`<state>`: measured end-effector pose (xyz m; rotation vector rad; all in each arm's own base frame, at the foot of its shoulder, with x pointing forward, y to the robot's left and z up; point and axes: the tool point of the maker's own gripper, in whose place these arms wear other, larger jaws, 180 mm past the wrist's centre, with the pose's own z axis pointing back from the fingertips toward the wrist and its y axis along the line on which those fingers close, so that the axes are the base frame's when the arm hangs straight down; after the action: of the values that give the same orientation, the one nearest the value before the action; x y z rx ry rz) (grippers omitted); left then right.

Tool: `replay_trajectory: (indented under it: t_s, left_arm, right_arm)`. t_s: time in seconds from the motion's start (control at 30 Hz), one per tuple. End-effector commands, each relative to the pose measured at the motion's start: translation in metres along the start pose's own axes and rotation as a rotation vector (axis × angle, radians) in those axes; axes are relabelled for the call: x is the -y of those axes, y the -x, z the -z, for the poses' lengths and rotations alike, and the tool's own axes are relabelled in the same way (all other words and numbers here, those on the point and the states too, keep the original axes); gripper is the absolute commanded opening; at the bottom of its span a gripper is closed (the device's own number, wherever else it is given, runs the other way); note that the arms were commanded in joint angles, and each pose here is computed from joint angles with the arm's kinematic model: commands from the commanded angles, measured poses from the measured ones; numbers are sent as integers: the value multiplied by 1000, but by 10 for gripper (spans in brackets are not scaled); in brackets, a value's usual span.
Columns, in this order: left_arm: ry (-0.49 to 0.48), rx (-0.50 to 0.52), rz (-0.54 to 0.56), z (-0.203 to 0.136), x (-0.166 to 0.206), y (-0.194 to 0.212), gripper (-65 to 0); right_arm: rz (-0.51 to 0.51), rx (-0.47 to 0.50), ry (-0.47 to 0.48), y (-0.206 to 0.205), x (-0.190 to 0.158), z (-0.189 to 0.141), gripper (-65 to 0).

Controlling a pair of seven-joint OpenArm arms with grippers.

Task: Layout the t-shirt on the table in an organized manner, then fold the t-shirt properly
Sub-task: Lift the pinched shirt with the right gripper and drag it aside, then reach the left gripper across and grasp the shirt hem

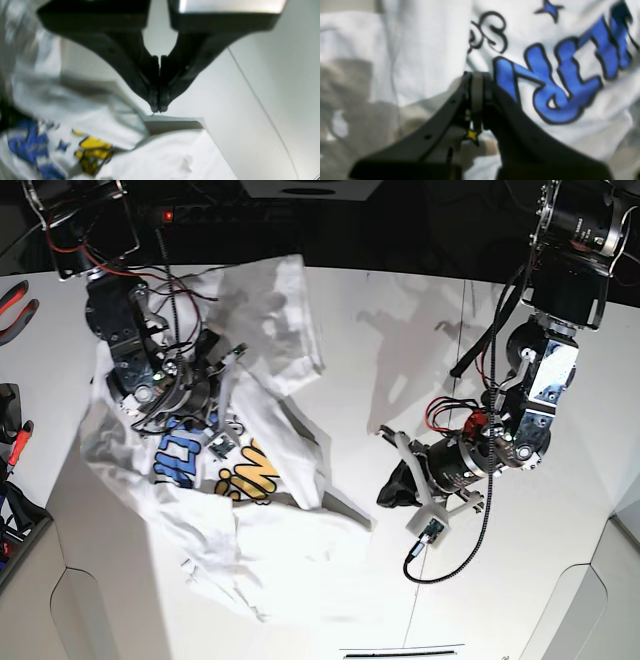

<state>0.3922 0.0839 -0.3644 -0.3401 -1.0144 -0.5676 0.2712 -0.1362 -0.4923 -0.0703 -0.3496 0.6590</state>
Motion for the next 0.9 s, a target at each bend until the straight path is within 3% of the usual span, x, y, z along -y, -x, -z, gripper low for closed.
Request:
replay_trajectory:
  t_s: [0.0, 0.1, 0.17, 0.23, 0.33, 0.43, 0.53, 0.63, 0.77, 0.87]
  left_arm:
    - [9, 40, 35, -5, -8, -17, -650]
    - [21, 6, 81, -15, -18, -9, -640]
    - [6, -12, 101, -22, -29, -5, -559]
    - [-8, -11, 114, -27, -37, -5, -493]
    - [-44, 51, 103, -29, -44, -15, -448]
    - [-41, 164, 107, -31, -38, -29, -448]
    - [-20, 123, 178, -28, -27, -16, -448]
    - [61, 41, 264, -17, -5, -3, -436]
    - [89, -51, 469, 3, 18, 5, -355]
    - [70, -70, 607, 15, 31, 5, -334]
  right_arm:
    - [-32, -170, 66, 45, 22, -2, -650]
    - [-48, -171, 171, 49, 56, -15, -650]
    - [-4, -116, 257, 36, 80, -31, -650]
    - [54, 9, 309, 6, 94, -51, -650]
    - [120, 221, 276, -47, 88, -80, -650]
    - [156, 299, 227, -73, 68, -84, -650]
    - [199, 314, 156, -86, 38, -75, -650]
    - [212, 286, 137, -85, 26, -64, -650]
    - [225, 208, 270, -60, 46, -59, -650]
    - [258, 186, 326, -46, 56, -60, -650]
